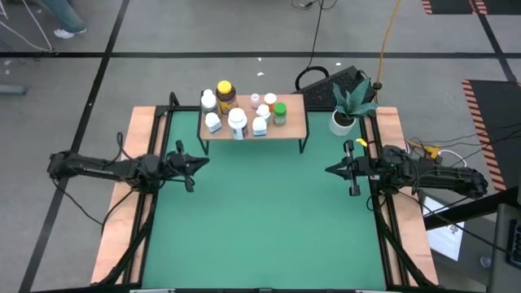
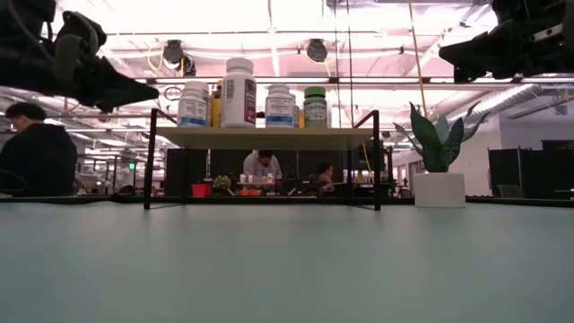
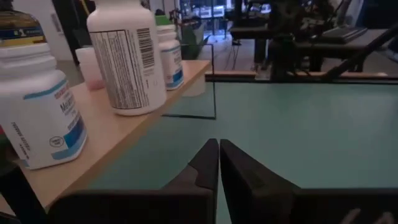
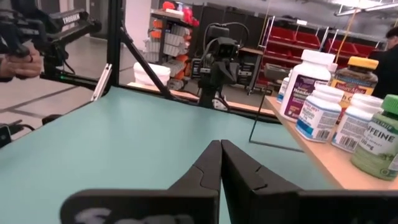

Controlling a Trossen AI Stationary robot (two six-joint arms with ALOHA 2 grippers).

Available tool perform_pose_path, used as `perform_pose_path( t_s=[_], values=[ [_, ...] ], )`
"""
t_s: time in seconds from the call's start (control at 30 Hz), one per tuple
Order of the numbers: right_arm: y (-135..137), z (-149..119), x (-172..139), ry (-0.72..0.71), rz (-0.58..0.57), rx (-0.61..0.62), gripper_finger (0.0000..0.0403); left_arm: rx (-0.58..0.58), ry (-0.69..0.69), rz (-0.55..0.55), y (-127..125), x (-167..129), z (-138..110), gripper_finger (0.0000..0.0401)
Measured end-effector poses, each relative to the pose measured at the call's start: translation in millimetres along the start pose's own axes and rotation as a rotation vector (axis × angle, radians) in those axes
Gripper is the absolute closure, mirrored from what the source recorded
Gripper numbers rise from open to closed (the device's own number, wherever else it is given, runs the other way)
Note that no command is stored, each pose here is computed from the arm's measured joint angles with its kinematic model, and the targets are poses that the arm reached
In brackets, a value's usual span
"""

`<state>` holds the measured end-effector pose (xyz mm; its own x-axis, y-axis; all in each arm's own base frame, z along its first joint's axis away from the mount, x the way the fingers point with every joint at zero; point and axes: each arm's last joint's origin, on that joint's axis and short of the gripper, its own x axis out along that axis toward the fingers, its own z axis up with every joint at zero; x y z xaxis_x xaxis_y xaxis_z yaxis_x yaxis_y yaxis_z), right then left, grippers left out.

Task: Pick and place medicine bottles onto shelf by color
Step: Return to Home Position

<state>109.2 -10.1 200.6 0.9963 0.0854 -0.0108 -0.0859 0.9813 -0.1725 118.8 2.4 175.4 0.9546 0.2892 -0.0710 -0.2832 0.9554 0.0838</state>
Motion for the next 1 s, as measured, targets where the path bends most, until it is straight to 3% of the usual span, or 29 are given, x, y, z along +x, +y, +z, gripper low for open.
perform_pose_path(
  t_s=[0.3, 0.8, 1.0],
  values=[
    [0.8, -3.5, -0.8, 0.035, 0.005, 0.04, 0.0403, 0.007, -0.013, -0.019, 2.9, -9.0, -7.5, 0.0389],
    [5.4, -0.2, -21.9, -0.041, -0.01, 0.064, 0.0403, -0.024, -0.021, -0.022, 5.9, -17.8, -8.6, 0.0387],
    [7.2, -19.1, -15.8, -0.036, -0.008, 0.131, 0.0403, -0.028, -0.043, -0.044, 6.0, -19.5, -6.9, 0.0396]
  ],
)
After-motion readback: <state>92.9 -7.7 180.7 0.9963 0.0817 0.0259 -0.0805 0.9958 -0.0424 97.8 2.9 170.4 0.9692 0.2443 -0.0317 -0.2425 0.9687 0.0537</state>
